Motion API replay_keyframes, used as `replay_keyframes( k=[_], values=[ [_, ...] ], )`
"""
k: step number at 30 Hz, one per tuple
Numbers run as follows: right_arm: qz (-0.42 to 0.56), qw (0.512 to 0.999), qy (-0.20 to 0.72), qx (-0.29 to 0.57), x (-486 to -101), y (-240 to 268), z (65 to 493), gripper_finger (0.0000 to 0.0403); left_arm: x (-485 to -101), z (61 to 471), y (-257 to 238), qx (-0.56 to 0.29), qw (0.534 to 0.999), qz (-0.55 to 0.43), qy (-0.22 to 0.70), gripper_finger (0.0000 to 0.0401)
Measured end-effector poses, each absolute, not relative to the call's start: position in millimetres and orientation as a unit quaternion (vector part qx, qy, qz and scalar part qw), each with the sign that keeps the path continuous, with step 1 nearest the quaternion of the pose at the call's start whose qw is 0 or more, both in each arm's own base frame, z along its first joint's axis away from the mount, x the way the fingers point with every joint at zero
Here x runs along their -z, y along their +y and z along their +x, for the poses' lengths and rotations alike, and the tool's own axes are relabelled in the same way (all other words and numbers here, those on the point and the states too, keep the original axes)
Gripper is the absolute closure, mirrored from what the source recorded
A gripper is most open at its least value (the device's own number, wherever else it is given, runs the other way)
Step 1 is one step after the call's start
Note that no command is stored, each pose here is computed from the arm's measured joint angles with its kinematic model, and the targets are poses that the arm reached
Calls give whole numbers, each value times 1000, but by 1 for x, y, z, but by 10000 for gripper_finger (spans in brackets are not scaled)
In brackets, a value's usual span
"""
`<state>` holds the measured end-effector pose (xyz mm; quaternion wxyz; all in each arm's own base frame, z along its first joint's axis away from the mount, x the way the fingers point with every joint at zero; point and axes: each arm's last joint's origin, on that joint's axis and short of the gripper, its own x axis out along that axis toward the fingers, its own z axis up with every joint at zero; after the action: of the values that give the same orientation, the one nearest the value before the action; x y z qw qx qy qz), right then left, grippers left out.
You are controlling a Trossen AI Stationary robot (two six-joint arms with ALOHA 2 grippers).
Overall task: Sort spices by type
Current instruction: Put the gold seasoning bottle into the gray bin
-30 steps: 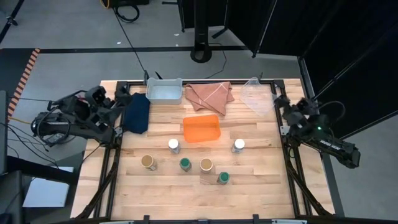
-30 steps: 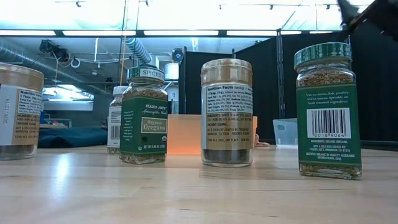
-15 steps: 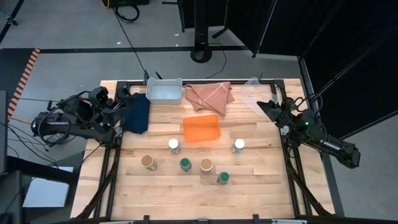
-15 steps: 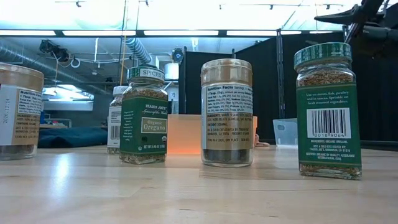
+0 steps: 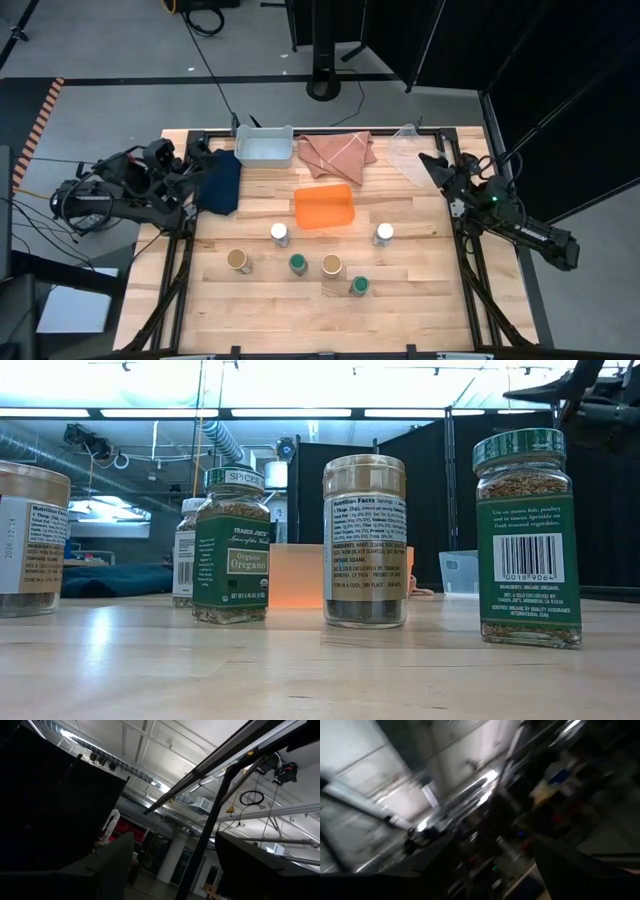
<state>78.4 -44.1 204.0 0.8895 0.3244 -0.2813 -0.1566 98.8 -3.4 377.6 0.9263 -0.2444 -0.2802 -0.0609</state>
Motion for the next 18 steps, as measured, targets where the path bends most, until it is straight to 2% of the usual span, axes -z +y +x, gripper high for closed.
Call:
replay_keyframes(
  k=[11,18],
  values=[
    [318,887,-286,174,-204,-45,78,135,-372,109,-3,43,935,-246,-250,117],
    [371,866,-296,155,-204,-45,78,135,-369,114,-3,33,937,-251,-240,117]
  ],
)
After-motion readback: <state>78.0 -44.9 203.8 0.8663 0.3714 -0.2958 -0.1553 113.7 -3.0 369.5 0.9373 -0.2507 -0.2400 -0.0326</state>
